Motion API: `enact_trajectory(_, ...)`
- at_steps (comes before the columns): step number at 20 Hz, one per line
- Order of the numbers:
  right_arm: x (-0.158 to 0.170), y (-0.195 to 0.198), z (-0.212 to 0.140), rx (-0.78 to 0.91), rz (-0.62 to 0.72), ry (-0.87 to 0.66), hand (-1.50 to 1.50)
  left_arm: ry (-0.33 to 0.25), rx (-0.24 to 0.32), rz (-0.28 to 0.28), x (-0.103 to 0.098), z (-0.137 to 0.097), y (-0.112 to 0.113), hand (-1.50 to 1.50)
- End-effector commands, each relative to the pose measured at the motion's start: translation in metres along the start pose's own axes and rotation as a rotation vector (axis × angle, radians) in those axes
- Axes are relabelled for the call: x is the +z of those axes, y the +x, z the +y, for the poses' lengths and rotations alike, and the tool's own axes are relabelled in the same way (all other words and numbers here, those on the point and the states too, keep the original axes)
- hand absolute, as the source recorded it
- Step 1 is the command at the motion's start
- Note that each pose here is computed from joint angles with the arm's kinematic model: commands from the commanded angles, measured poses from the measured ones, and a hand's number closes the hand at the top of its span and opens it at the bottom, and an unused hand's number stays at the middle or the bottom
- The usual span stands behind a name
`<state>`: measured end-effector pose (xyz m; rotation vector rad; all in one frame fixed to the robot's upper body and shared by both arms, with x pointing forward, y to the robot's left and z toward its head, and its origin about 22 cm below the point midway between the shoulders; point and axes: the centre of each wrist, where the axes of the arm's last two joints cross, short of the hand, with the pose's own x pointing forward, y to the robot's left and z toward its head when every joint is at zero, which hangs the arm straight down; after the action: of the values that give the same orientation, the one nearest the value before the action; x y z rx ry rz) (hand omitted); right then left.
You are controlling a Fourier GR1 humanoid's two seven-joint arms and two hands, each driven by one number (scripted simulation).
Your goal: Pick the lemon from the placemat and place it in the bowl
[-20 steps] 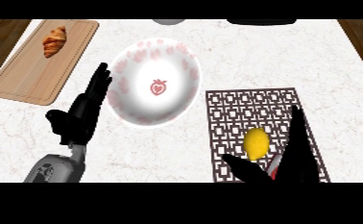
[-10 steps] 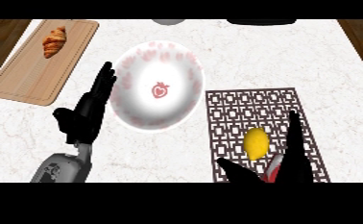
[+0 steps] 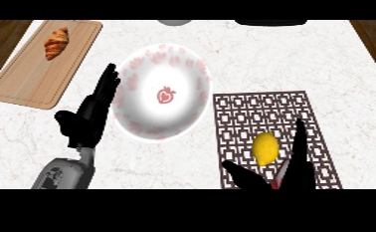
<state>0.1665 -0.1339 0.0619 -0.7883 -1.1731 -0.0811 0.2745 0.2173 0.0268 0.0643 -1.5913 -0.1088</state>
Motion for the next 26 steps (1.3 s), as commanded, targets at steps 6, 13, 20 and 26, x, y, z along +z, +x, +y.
enact_trajectory(6, -0.011, -0.027, 0.029, -0.048, 0.07, -0.038, -1.5, -0.013, -0.01, -0.015, -0.001, 0.013, 0.018, 0.0)
enact_trajectory(13, -0.038, -0.052, 0.023, 0.1, 0.156, -0.092, -1.5, 0.014, -0.01, 0.001, 0.004, -0.008, -0.008, 0.0)
enact_trajectory(20, -0.029, -0.054, 0.032, 0.105, 0.167, 0.001, -1.5, -0.002, -0.022, -0.007, 0.013, -0.012, -0.003, 0.0)
enact_trajectory(26, -0.041, -0.044, 0.052, 0.268, 0.038, 0.096, 1.5, 0.002, 0.001, 0.007, -0.005, -0.009, 0.012, 0.0)
